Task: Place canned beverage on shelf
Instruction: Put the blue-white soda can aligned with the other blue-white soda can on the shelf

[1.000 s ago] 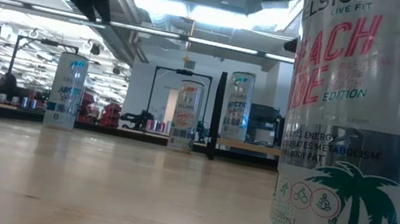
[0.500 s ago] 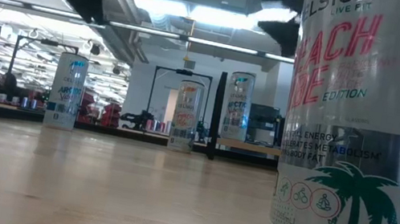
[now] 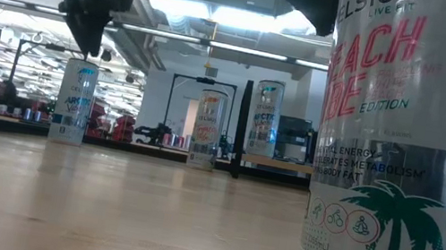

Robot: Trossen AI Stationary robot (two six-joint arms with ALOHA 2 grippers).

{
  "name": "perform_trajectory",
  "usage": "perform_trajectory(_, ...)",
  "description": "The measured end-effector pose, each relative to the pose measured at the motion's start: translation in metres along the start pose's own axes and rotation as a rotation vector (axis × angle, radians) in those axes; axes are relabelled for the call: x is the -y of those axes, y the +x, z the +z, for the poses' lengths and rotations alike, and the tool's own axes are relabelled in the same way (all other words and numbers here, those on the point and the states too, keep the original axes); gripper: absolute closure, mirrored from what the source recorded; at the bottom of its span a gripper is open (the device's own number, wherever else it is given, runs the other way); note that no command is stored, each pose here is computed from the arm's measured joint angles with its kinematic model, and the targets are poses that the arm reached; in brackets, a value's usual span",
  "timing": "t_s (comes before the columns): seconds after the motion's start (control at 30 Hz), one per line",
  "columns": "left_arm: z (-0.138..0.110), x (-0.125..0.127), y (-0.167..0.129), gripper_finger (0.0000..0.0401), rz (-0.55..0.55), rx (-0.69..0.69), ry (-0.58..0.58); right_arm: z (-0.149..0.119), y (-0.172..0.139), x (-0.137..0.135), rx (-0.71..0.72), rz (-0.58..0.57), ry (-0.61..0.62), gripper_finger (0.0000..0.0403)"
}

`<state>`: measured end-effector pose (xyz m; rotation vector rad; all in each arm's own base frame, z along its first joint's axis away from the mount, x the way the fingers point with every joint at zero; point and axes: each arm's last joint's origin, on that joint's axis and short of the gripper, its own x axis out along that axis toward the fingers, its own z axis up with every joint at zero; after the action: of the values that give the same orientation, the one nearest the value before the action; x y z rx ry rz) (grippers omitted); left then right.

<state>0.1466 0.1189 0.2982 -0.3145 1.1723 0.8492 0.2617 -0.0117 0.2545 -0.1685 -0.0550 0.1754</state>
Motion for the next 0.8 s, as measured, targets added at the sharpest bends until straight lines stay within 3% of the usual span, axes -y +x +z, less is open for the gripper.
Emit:
perform_trajectory(0.43, 0.0016, -0.0003, -0.0005, 0.0155, 0.069, 0.022, 0.066, -0.0053, -0.0003, 0.0019, -0.063, -0.085, 0.007, 0.0095)
perform_trajectory(0.8, 0.0026, -0.0005, -0.0004, 0.0085, 0.072, 0.033, 0.029, -0.006, -0.0003, 0.0017, -0.07, -0.084, 0.008, 0.0095)
